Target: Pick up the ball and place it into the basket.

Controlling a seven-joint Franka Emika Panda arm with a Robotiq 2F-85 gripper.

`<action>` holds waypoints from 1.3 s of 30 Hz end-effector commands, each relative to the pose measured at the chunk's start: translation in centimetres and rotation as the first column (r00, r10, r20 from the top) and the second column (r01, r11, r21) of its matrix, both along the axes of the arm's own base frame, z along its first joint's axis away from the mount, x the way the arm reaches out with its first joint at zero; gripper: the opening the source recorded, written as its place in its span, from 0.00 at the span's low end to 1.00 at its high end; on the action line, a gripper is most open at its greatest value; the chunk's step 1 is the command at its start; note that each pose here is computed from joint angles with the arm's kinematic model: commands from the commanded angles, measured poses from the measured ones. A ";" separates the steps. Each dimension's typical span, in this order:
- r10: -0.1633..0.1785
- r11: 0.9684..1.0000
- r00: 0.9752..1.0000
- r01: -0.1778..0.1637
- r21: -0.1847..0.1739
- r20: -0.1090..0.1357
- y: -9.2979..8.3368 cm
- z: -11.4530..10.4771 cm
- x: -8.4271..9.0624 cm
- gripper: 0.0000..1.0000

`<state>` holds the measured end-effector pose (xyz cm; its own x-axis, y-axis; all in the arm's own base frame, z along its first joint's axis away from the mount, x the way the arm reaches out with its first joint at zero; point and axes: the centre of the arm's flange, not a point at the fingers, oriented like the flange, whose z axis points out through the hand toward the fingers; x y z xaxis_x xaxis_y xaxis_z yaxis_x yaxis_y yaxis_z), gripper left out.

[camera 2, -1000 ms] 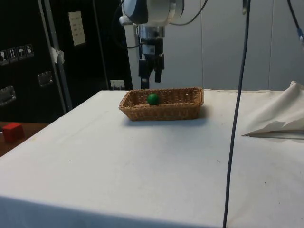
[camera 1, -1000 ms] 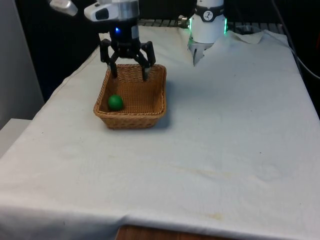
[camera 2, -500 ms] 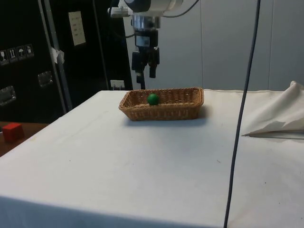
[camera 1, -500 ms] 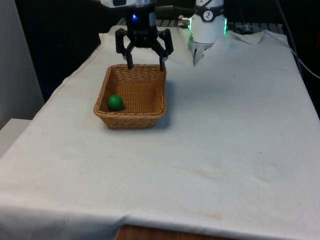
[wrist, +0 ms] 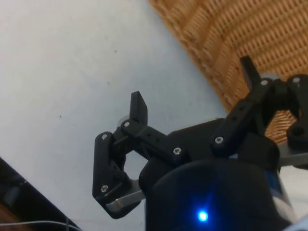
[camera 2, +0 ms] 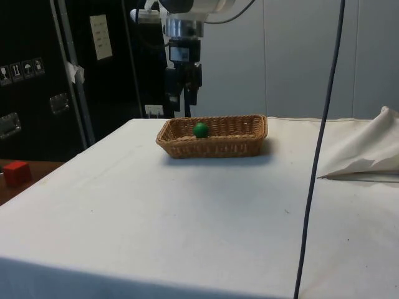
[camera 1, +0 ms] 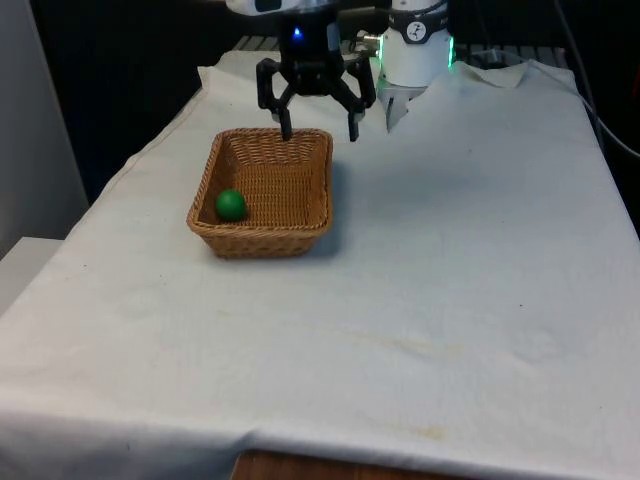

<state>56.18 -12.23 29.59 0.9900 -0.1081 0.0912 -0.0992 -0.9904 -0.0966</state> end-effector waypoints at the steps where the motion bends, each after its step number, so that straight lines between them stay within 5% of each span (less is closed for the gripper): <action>1: 0.003 1.000 1.000 -0.003 -0.005 -0.007 0.5 0.1 -0.1 1.00; 21: 0.092 0.996 0.996 -0.092 0.015 0.000 5.6 2.1 0.6 1.00; 39: 0.164 0.986 0.986 -0.164 0.022 0.010 10.9 4.0 0.6 1.00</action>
<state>56.91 -1.76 33.48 0.9932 0.0522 0.1044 0.0652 -0.9899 -0.1257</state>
